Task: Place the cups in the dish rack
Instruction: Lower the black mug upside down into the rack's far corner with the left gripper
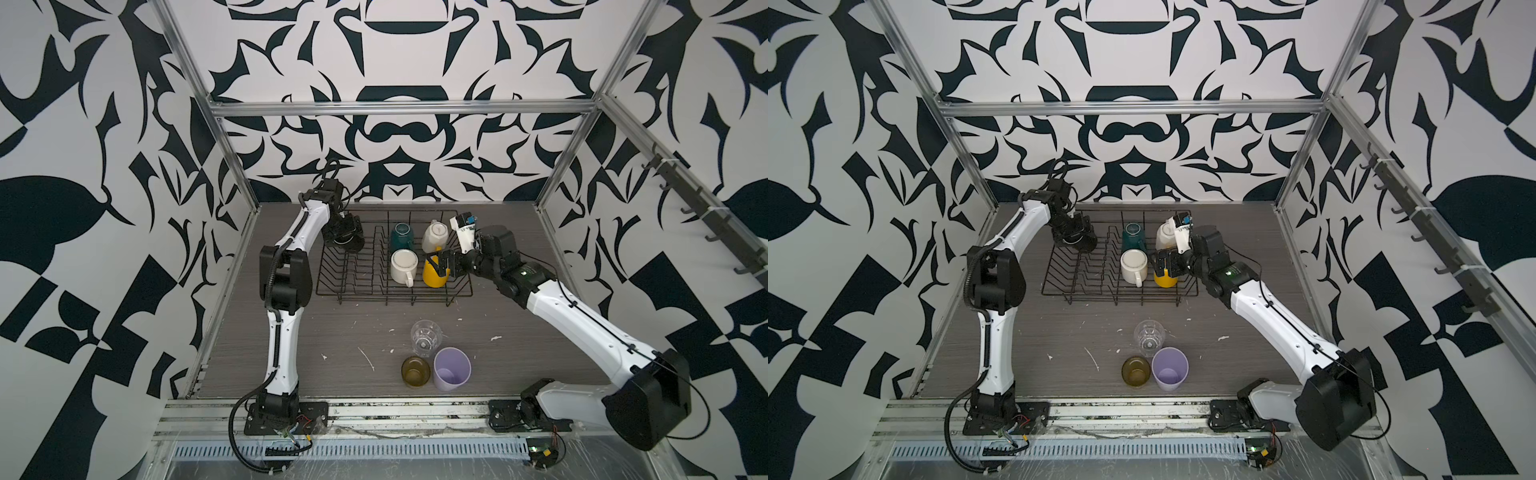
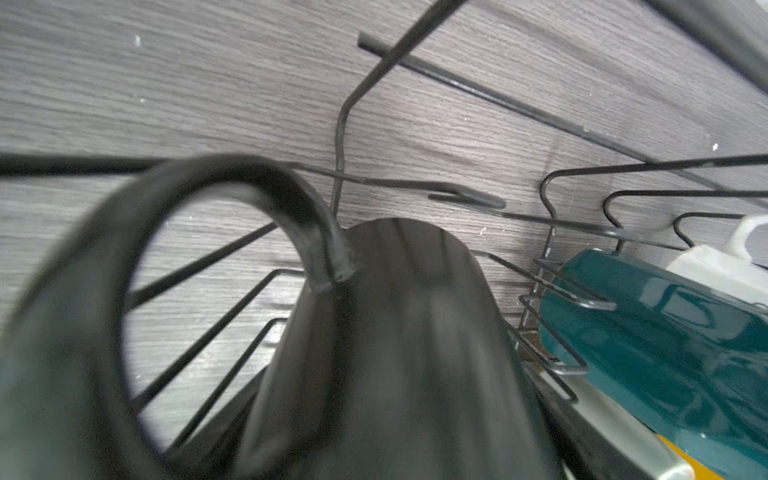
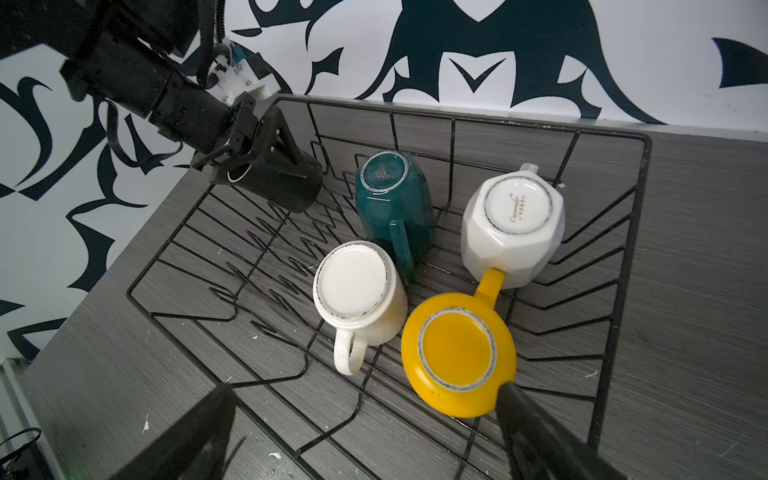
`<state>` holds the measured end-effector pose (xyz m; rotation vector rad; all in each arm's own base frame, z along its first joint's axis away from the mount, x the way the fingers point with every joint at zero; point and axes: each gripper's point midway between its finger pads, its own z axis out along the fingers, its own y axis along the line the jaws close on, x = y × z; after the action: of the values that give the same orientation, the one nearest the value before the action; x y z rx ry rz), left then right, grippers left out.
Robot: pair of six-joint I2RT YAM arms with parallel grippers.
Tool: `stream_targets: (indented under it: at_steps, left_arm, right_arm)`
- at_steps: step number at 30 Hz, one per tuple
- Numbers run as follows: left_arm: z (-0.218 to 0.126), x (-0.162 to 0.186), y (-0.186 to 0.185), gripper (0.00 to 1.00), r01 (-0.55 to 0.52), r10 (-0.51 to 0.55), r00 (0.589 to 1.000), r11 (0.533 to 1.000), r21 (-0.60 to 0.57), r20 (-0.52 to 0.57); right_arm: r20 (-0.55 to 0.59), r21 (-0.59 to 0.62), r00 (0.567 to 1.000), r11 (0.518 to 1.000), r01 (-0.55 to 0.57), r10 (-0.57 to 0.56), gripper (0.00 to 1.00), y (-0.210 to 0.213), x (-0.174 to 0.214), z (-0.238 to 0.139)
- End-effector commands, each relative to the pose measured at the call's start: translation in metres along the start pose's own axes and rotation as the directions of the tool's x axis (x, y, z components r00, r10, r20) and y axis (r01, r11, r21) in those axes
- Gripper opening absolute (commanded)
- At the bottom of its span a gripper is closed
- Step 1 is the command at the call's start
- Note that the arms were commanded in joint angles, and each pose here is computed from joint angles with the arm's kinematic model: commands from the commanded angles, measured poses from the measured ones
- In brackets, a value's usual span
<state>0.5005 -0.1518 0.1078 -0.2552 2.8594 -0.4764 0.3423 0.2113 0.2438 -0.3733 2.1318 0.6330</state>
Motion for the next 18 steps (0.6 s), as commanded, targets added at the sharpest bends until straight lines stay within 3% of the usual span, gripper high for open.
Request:
stream_targets:
  at_steps: [1, 9, 18]
  left_arm:
    - [0.006, 0.009, 0.008, 0.93, -0.009, 0.009, 0.999, 1.000, -0.023, -0.034]
    - [0.009, 0.007, 0.007, 0.95, 0.003, -0.003, 1.000, 1.000, -0.012, -0.015]
    - [-0.028, -0.007, -0.012, 0.97, -0.022, 0.014, 0.993, 0.997, 0.069, 0.121]
  right_arm:
    - [0.024, -0.021, 1.000, 1.000, -0.006, 0.006, 0.99, 0.003, -0.007, 0.002]
    - [0.022, -0.026, 1.000, 1.000, -0.007, 0.008, 0.99, 0.004, -0.009, 0.003]
    - [-0.016, 0.002, 1.000, 1.000, 0.006, -0.006, 0.99, -0.001, -0.002, 0.003]
